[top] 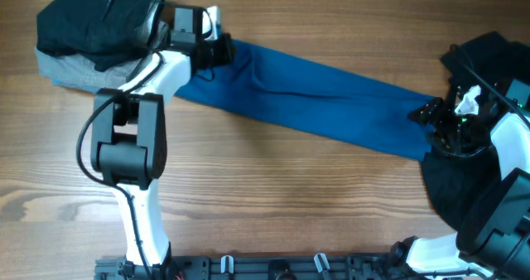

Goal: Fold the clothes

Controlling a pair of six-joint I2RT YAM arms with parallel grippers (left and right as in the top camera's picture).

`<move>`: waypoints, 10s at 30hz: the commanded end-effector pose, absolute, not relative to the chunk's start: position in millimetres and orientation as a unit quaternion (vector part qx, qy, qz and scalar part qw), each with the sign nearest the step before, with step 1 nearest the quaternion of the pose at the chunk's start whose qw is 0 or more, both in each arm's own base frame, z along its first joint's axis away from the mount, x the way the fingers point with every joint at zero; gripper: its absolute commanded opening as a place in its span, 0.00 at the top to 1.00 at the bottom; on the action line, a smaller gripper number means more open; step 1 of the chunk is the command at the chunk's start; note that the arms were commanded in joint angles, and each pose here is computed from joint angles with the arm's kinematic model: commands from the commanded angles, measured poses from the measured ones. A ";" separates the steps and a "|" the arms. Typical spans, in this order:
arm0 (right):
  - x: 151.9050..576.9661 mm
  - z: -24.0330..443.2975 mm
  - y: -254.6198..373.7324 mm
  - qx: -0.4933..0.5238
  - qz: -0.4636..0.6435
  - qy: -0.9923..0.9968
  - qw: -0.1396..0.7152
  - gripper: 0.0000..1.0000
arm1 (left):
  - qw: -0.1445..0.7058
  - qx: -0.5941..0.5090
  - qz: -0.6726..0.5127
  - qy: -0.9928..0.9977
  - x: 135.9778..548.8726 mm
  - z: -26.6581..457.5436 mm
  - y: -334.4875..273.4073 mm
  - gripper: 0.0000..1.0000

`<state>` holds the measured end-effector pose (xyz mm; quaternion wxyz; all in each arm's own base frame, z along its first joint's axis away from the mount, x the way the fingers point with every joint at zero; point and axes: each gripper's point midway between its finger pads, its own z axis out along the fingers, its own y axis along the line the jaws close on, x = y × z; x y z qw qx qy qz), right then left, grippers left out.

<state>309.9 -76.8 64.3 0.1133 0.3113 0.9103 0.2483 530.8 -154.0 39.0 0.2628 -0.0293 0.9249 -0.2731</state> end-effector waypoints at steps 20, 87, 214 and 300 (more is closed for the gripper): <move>314.9 73.8 -75.3 0.296 0.253 0.911 0.132 0.24 | 0.264 -0.033 -0.204 0.942 535.4 -7.7 -131.1 0.96; 317.6 -0.4 -97.3 0.255 0.139 0.942 0.167 0.11 | 0.044 -0.272 -0.114 0.954 425.6 -30.4 17.7 0.96; 317.7 34.8 3.7 0.217 0.134 0.966 0.042 0.79 | 0.177 0.208 -0.318 0.908 393.5 77.4 -337.3 0.61; 373.7 133.0 -25.1 0.091 0.210 0.960 0.159 0.48 | 0.147 0.282 -0.130 0.939 367.1 188.4 -311.7 0.21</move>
